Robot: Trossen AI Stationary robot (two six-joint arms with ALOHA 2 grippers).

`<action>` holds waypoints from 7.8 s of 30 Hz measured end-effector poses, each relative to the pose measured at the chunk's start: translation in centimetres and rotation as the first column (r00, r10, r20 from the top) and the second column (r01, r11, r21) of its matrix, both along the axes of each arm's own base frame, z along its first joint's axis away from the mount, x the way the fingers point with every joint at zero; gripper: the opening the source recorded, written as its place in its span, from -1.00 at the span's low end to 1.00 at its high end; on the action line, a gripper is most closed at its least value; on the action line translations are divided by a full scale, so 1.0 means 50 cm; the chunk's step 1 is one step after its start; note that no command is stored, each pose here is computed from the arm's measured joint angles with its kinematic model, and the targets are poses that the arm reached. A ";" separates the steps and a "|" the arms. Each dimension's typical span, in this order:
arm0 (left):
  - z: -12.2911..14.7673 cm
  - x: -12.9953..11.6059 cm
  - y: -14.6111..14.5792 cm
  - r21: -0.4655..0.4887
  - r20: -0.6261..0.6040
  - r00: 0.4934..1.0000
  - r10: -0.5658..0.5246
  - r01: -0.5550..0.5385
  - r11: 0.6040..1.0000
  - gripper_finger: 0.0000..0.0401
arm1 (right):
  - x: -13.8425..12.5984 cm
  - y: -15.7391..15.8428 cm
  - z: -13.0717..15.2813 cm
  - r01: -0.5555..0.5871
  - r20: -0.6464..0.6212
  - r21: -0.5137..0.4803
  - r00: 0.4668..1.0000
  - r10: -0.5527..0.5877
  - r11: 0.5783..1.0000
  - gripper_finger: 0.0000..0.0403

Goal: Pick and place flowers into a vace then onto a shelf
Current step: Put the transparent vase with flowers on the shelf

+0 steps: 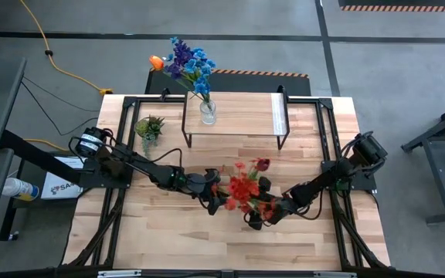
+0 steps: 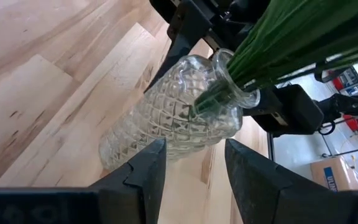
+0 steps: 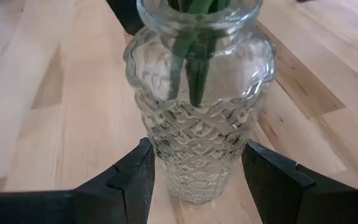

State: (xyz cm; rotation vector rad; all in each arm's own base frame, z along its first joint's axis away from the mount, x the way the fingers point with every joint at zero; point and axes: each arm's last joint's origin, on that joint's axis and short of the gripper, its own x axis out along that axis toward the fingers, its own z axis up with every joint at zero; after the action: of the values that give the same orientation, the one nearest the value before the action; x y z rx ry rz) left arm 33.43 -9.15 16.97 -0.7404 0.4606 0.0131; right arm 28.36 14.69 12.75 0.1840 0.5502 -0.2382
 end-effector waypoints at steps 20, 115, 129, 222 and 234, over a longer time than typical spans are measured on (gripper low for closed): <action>-0.007 -0.004 0.000 -0.002 -0.042 0.999 -0.010 0.010 1.000 0.74 | 0.001 0.002 0.001 0.022 0.014 0.097 1.000 -0.024 0.995 0.14; 0.051 -0.179 -0.074 0.103 -0.435 0.896 0.090 -0.050 0.993 0.67 | 0.005 -0.023 -0.013 0.016 -0.107 0.198 0.994 0.005 0.980 0.18; 0.059 -0.226 -0.131 0.080 -0.414 0.905 0.096 -0.069 0.994 0.67 | -0.010 -0.005 -0.015 -0.005 -0.107 0.102 0.994 0.016 0.995 0.18; 0.058 -0.236 -0.142 0.075 -0.430 0.901 0.058 -0.028 0.997 0.65 | -0.055 0.061 0.044 0.144 0.177 0.019 0.973 -0.145 0.989 0.61; 0.059 -0.235 -0.143 0.068 -0.425 0.903 0.057 -0.031 0.997 0.65 | -0.025 0.022 0.041 0.130 0.126 0.029 0.983 -0.132 0.991 0.61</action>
State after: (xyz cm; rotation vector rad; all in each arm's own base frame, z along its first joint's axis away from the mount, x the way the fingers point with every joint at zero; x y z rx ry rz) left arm 21.70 -16.31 19.90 -0.6886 0.8597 0.2351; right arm 27.11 15.78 14.79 0.2538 0.4140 -0.3465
